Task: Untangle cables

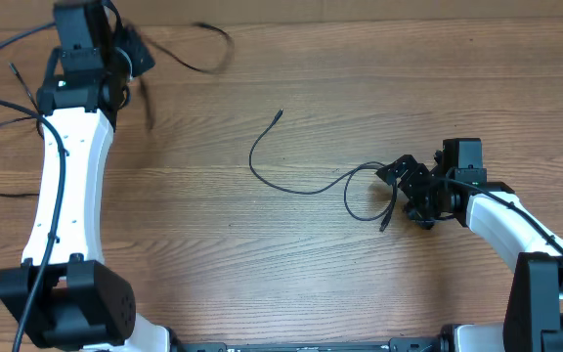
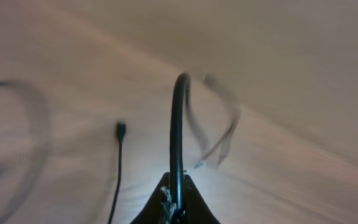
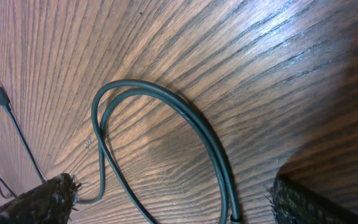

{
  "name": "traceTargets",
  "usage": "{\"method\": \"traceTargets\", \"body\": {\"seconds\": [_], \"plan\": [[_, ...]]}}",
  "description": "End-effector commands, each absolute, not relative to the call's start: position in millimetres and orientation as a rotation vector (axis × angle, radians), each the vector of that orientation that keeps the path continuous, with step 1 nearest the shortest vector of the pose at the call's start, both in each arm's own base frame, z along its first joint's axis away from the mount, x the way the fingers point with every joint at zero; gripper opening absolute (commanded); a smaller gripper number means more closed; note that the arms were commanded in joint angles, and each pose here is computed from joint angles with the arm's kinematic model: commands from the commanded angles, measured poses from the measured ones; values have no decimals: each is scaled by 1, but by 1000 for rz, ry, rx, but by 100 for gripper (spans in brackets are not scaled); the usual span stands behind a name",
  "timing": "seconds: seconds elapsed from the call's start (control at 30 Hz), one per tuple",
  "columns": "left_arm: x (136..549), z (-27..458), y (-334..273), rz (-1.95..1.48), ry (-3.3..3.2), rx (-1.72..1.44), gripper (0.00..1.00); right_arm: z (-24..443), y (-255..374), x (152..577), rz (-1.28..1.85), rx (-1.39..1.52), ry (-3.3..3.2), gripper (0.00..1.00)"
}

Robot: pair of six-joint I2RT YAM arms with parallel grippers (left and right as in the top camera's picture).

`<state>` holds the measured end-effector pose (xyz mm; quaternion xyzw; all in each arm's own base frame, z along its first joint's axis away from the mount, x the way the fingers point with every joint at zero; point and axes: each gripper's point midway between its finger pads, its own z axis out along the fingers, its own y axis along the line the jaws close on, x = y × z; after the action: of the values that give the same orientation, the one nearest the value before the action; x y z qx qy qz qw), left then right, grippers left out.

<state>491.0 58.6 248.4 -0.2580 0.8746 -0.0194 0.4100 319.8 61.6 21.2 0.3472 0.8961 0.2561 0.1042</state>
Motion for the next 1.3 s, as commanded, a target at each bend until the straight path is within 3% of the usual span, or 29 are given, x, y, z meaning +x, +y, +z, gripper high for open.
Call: {"method": "traceTargets", "body": {"seconds": [0.0,0.2,0.4,0.87,1.27], "plan": [[482,210,104,303,2241,-776,4,12,55,313,686,1053,2661,100],[472,112,105,420,2505,-788,4,12,55,313,686,1053,2661,100],[462,58,104,478,2640,-789,4,12,55,313,686,1053,2661,100],[429,60,171,644,2597,-1006,4,12,55,313,686,1053,2661,100],[423,40,168,9,2631,-1296,4,12,55,313,687,1053,2661,100]]}}
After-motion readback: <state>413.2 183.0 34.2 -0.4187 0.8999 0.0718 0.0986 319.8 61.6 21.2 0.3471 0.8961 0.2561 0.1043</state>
